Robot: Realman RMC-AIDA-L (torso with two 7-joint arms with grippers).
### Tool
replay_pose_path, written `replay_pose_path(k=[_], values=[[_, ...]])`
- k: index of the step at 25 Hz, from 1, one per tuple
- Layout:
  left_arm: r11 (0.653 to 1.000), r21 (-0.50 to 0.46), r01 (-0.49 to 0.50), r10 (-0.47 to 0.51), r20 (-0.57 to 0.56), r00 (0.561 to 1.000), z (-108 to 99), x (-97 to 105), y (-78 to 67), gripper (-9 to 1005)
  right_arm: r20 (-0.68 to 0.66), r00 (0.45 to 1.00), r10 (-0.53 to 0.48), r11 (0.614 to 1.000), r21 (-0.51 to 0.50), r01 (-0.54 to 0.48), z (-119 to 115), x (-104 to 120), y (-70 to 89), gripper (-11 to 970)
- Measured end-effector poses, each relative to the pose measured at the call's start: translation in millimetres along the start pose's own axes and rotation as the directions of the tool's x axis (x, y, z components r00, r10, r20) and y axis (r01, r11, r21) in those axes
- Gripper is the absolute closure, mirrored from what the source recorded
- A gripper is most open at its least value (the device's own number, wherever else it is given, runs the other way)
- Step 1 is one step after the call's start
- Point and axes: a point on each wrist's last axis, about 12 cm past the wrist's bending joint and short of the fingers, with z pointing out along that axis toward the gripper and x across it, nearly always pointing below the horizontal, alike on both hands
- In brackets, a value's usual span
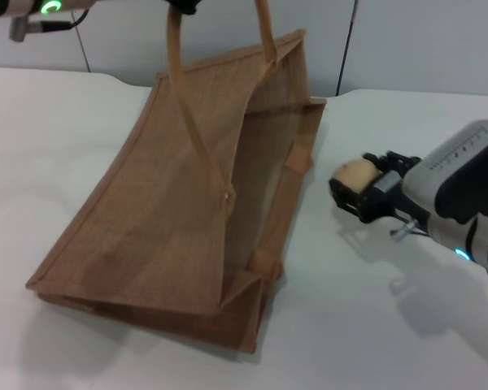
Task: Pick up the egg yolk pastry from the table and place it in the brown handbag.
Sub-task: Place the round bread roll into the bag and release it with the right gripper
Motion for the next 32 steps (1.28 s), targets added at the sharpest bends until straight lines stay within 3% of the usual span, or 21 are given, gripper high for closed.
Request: replay_pose_path(k=[8, 12, 18, 22, 28, 32], values=[[0.998, 0.033, -0.057, 0.055, 0.054, 0.997, 11.7, -28.3, -5.5, 868, 0.151, 0.977, -0.152, 0.979, -0.112, 0.170, -9.4, -58.2, 25.0, 317], [0.995, 0.060, -0.082, 0.078, 0.073, 0.994, 18.1, -39.6, -12.3, 868, 0.178, 0.961, -0.212, 0.963, -0.131, 0.237, -5.3, -69.3, 31.6, 319], [0.988, 0.106, -0.110, 0.100, 0.098, 0.990, 25.9, -51.6, -26.9, 868, 0.107, 0.935, -0.337, 0.911, -0.214, 0.353, 27.1, -66.6, 35.5, 327], [0.986, 0.121, -0.118, 0.106, 0.102, 0.989, 28.4, -54.2, -32.0, 868, 0.061, 0.944, -0.324, 0.916, -0.230, 0.329, 41.7, -63.6, 30.7, 335], [0.991, 0.096, -0.088, 0.080, 0.083, 0.993, 25.6, -46.8, -25.0, 868, 0.077, 0.959, -0.271, 0.937, -0.205, 0.281, 37.5, -65.2, 27.3, 337], [0.995, 0.063, -0.081, 0.078, 0.044, 0.996, 23.0, -36.1, -19.2, 868, 0.089, 0.966, -0.242, 0.950, -0.182, 0.254, 27.9, -62.5, 22.6, 221]])
